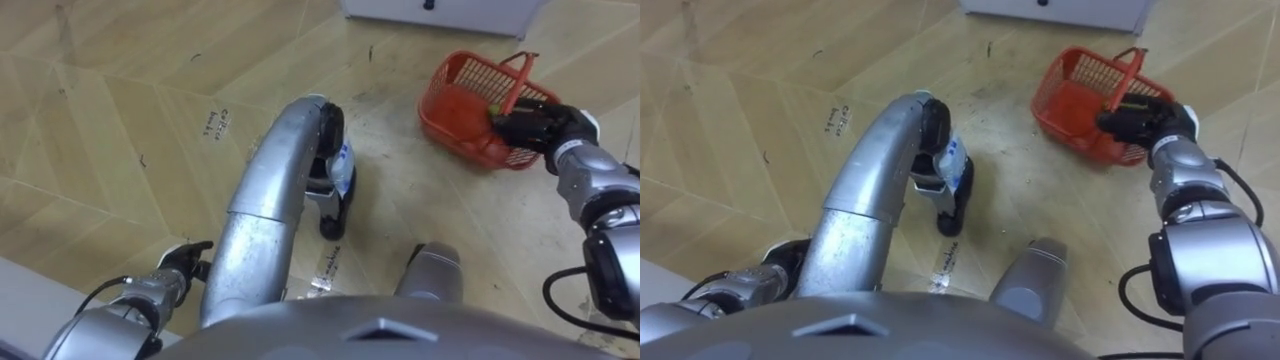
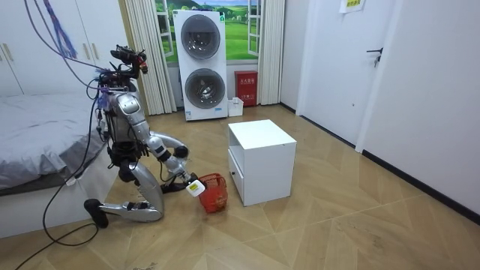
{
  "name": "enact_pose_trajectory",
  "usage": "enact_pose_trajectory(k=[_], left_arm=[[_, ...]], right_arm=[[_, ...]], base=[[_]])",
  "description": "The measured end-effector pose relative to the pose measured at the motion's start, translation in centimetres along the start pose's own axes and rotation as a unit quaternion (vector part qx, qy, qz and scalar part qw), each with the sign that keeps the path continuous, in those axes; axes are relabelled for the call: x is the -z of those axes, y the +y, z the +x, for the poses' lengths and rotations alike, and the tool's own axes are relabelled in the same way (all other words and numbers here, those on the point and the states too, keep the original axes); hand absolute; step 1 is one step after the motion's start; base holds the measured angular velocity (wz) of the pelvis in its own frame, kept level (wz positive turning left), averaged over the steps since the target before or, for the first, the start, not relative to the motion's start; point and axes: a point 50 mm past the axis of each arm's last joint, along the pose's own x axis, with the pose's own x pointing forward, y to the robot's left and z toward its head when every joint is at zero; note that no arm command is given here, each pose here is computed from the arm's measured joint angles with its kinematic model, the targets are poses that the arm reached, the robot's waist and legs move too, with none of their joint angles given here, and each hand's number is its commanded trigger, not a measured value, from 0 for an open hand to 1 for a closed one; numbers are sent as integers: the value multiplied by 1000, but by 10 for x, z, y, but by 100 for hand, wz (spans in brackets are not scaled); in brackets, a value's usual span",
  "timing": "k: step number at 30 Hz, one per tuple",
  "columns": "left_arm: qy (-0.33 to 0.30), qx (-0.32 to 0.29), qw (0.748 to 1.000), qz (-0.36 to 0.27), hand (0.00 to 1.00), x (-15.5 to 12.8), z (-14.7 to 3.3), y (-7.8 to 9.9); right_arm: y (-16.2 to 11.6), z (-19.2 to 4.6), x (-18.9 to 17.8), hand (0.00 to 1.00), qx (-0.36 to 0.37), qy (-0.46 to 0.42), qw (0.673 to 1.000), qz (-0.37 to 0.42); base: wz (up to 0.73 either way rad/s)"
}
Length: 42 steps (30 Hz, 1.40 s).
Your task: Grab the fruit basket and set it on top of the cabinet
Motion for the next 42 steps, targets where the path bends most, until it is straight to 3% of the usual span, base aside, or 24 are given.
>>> enact_pose_trajectory(k=[18,34,42], left_arm=[[10,-5,1000,-25,0,4,0,1],[20,-26,999,-37,0,10,-1,4],[13,-27,999,-43,0,6,-1,5]], right_arm=[[15,1,1,100,-3,6,998,56],[32,-1,19,100,-19,38,997,60],[36,0,4,100,-31,9,998,61]], base=[[0],[0],[-1]])
